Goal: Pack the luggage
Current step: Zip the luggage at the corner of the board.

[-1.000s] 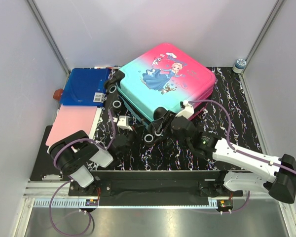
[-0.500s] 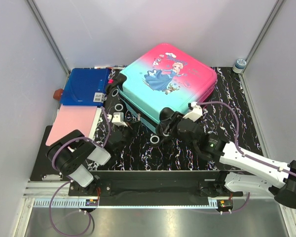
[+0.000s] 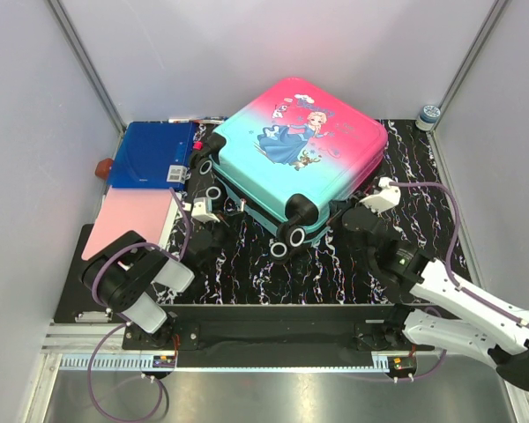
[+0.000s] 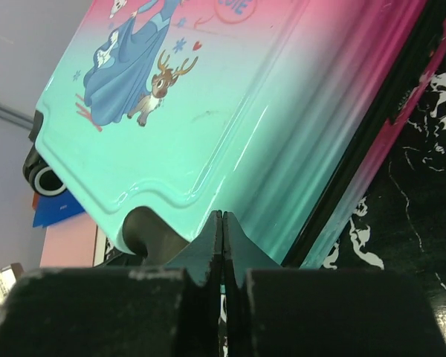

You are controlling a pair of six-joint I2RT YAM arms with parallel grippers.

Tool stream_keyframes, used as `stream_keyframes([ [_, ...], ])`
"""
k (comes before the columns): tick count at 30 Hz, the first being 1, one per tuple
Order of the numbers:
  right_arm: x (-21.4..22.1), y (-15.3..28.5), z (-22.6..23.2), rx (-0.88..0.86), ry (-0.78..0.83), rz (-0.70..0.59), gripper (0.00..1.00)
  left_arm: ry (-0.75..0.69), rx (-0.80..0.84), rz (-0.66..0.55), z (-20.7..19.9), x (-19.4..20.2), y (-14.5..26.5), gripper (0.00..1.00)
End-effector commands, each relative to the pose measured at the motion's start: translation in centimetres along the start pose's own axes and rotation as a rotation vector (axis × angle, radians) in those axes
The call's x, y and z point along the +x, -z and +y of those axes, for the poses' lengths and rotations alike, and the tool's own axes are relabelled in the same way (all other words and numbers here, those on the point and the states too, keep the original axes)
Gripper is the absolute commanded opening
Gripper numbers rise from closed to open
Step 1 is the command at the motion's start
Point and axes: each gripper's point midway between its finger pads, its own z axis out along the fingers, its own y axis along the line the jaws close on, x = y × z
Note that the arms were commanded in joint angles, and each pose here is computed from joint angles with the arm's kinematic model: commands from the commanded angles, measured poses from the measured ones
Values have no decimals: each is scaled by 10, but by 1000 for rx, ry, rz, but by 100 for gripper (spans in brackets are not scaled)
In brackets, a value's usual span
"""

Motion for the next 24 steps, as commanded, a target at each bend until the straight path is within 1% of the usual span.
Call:
stream_keyframes([
  [1, -15, -2, -13, 51, 24, -58, 0, 86, 3, -288, -2, -74, -2, 0],
  [5, -9, -2, 8, -17, 52, 11, 0, 78, 27, -273, -7, -71, -4, 0],
  [6, -4, -2, 21, -55, 75, 53, 0, 79, 33, -272, -8, -71, -4, 0],
  [7, 1, -2, 23, -62, 92, 84, 1, 78, 39, -273, -9, -72, -4, 0],
  [8, 11, 0, 31, -98, 103, 141, 4, 77, 42, -269, -9, -70, -4, 0],
  [9, 16, 0, 37, -106, 105, 174, 8, 75, 45, -269, -10, -70, -4, 0],
  [10, 24, 2, 36, -107, 108, 209, 15, 74, 50, -266, -11, -70, -5, 0],
  [12, 38, 8, 43, -142, 73, 272, 22, 71, 54, -264, -12, -70, -5, 0],
  [13, 42, 12, 45, -153, 65, 285, 30, 70, 58, -264, -12, -70, -5, 0],
  [16, 51, 28, 55, -196, 41, 311, 41, 55, 64, -255, -14, -69, -5, 0],
  [17, 54, 37, 61, -213, 39, 314, 50, 48, 67, -251, -15, -69, -6, 0],
  [18, 55, 40, 64, -219, 35, 314, 55, 44, 67, -247, -16, -69, -7, 0],
  [19, 58, 43, 65, -219, 37, 323, 57, 40, 68, -244, -16, -68, -7, 0],
  [20, 61, 45, 66, -218, 23, 332, 63, 37, 68, -242, -16, -68, -7, 0],
  [22, 70, 45, 65, -202, 27, 352, 68, 34, 69, -239, -17, -68, -8, 0],
  [23, 72, 42, 61, -176, 13, 347, 73, 32, 70, -238, -17, -68, -8, 0],
  [24, 78, 40, 56, -155, 15, 351, 74, 31, 73, -236, -17, -67, -9, 0],
])
